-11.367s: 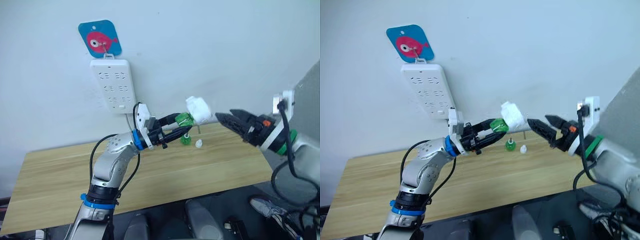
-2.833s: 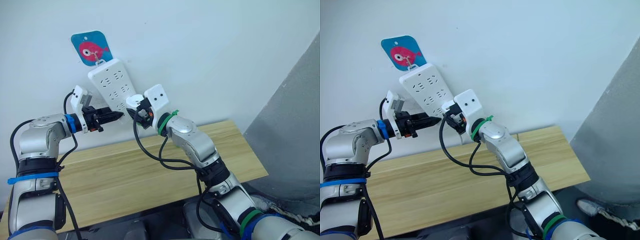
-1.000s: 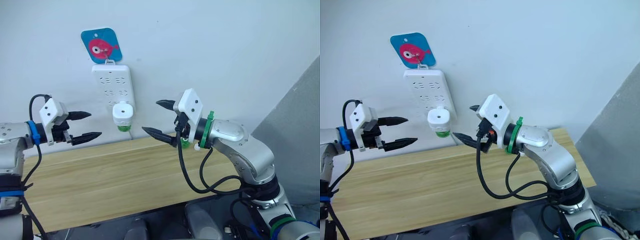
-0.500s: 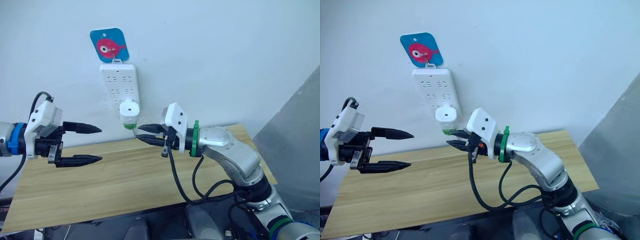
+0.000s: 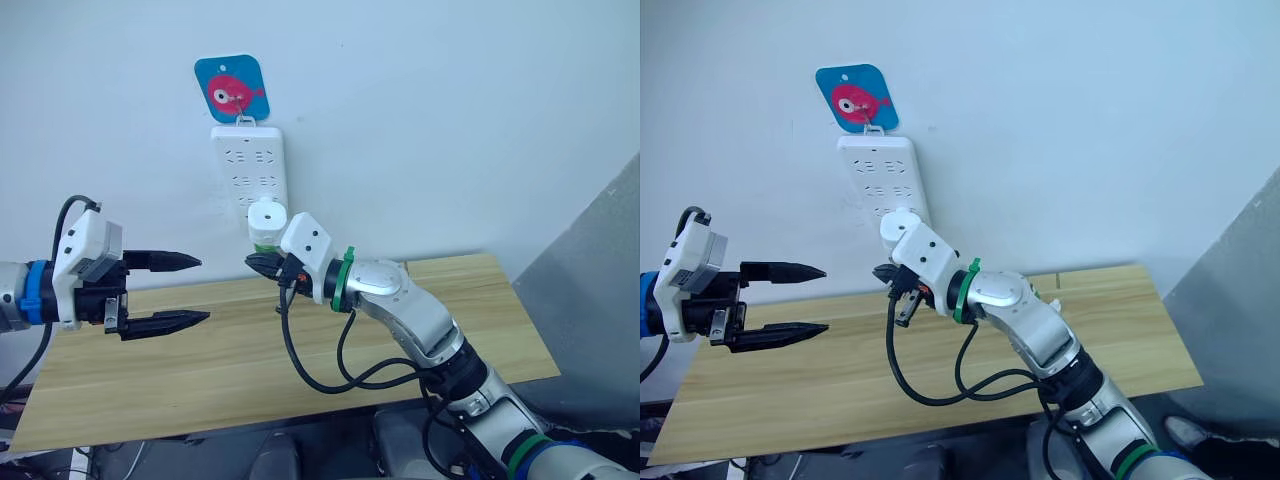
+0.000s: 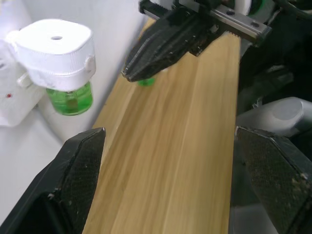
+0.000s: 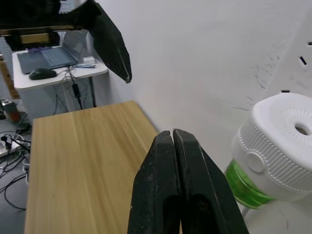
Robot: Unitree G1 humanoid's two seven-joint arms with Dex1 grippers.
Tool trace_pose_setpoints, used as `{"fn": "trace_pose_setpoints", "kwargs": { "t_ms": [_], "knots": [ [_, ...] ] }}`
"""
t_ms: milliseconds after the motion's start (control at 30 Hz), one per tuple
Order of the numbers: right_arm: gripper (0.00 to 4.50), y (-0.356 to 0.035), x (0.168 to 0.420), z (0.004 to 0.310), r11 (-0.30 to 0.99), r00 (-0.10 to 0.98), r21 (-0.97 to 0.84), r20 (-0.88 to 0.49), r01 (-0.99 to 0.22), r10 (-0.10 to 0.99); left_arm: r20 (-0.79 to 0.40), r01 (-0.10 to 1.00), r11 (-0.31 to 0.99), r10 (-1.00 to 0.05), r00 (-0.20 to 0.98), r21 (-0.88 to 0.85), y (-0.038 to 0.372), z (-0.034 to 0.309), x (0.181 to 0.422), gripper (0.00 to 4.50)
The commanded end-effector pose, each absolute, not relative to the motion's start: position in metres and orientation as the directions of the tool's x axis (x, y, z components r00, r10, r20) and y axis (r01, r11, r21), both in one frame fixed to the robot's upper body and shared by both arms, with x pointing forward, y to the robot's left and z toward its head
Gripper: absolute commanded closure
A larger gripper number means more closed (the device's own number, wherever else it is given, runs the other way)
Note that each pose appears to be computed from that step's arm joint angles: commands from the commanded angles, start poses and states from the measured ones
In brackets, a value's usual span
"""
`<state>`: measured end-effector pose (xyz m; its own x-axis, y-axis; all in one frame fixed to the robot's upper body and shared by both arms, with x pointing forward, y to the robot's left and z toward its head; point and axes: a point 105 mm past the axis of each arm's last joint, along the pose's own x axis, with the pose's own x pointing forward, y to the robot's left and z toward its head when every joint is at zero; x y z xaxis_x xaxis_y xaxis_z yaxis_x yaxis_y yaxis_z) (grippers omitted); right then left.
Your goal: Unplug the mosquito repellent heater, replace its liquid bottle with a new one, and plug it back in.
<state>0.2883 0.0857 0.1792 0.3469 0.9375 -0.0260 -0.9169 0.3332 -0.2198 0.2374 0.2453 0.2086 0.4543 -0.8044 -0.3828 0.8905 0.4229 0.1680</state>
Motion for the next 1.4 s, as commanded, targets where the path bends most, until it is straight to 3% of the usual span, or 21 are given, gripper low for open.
{"fn": "trace_pose_setpoints", "kwargs": {
  "t_ms": [33, 533, 1400],
  "knots": [
    [4.44, 0.088, 0.291, 0.189, 0.369, 0.376, -0.250, 0.024, -0.895, 0.926, -0.357, 0.877, 0.433, -0.802, 0.480, 0.208, 0.247, 0.217, 0.234, 0.02],
    [4.44, 0.074, 0.316, 0.182, 0.491, 0.501, -0.231, 0.021, -0.840, 0.865, -0.348, 0.881, 0.423, -0.810, 0.472, 0.211, 0.246, 0.212, 0.236, 0.02],
    [4.44, 0.070, 0.329, 0.183, 0.571, 0.580, -0.207, 0.020, -0.795, 0.814, -0.346, 0.889, 0.406, -0.820, 0.456, 0.209, 0.240, 0.213, 0.243, 0.02]
  ]
}}
